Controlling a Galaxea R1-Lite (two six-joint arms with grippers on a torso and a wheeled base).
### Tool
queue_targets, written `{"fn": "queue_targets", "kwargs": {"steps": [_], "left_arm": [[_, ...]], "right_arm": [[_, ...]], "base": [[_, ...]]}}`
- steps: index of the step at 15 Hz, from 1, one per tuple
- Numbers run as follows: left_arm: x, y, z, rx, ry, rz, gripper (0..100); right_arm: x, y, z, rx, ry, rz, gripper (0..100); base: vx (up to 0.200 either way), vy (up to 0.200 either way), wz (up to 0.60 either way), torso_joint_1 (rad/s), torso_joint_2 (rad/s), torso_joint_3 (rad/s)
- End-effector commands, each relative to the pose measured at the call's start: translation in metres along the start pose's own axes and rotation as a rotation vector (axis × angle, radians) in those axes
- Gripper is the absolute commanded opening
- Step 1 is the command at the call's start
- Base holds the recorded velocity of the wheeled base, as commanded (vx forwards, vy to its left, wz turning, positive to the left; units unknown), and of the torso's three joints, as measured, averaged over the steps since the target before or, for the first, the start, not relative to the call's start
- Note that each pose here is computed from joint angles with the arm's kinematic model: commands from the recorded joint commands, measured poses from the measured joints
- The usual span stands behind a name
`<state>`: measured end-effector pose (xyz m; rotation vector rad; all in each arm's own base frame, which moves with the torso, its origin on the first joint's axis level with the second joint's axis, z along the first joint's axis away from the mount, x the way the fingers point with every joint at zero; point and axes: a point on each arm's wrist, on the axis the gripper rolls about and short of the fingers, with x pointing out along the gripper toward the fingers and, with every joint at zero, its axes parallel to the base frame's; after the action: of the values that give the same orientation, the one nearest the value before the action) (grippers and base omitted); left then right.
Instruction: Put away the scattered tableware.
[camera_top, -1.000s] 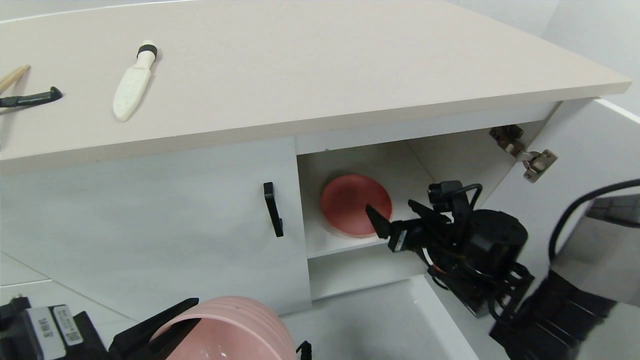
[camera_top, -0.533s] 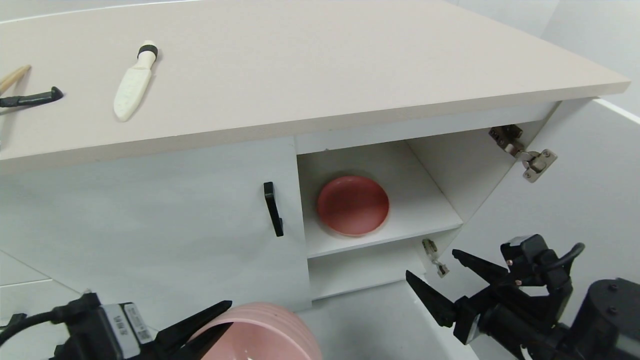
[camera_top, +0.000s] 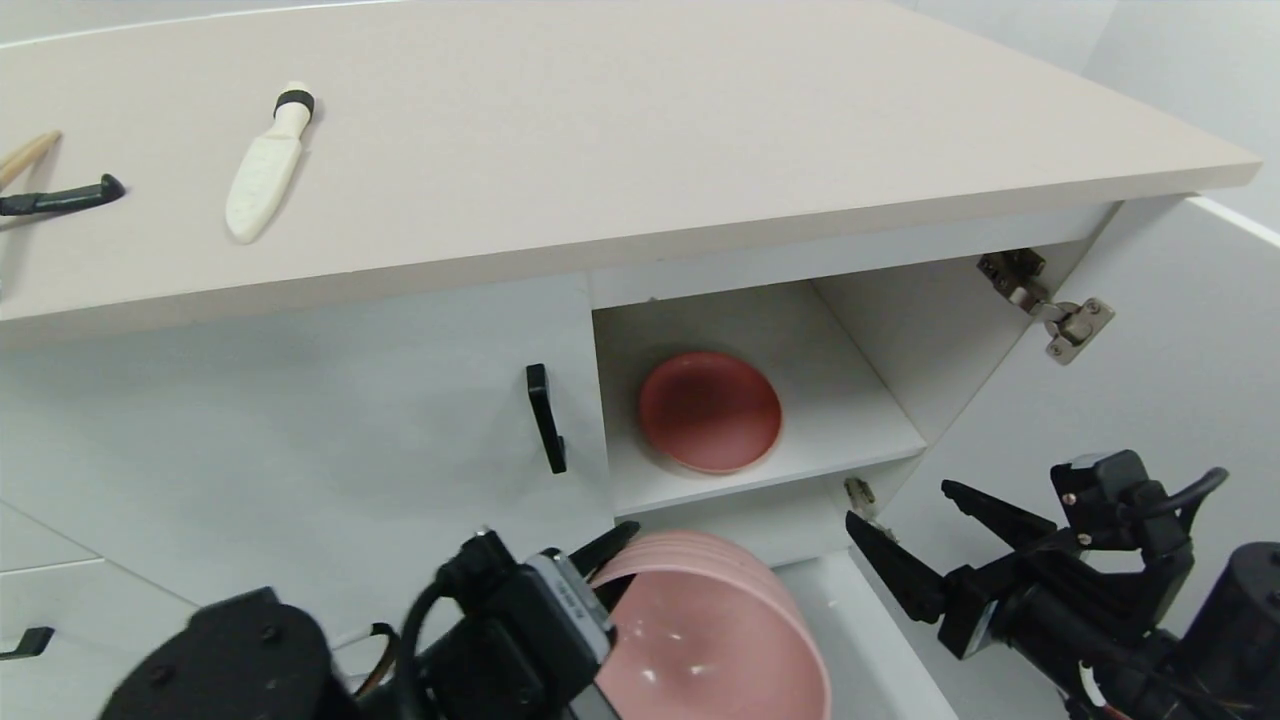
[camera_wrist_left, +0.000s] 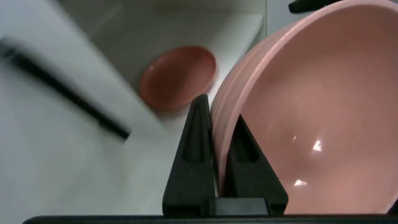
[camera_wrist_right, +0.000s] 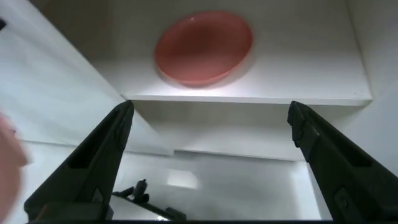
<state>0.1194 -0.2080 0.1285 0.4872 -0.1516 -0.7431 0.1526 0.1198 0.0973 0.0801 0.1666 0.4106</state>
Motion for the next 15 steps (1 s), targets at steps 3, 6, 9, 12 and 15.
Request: {"fn": "queue_targets", "kwargs": {"steps": [3,6,9,12,15], "left_arm": [[0.056,-0.034,-0.025,0.095,0.009,0.003,0],[0.071,-0.028,-0.022,0.097,-0.011,0.053,0],[0.078,-0.023,-0.026,0.133,0.001,0.077,0],[0.091,-0.018,-0.024,0.128,-0.011,0.119,0],[0.119,-0.018,-0.017,0.137,-0.04,0.209,0]], "right_arm": [[0.001,-0.007,0.002,-0.013,-0.011,-0.039,100],[0.001,-0.008,0.002,-0.013,-0.01,-0.047,100],[0.003,-0.018,0.004,-0.005,-0.017,-0.1,100],[0.003,-0.02,0.004,-0.003,-0.02,-0.11,100],[0.002,-0.02,0.006,0.0,-0.03,-0.11,100]], "base": [[0.0,0.0,0.0,0.0,0.0,0.0],[0.0,0.0,0.0,0.0,0.0,0.0],[0.0,0.0,0.0,0.0,0.0,0.0],[0.0,0.0,0.0,0.0,0.0,0.0],[0.0,0.0,0.0,0.0,0.0,0.0]]}}
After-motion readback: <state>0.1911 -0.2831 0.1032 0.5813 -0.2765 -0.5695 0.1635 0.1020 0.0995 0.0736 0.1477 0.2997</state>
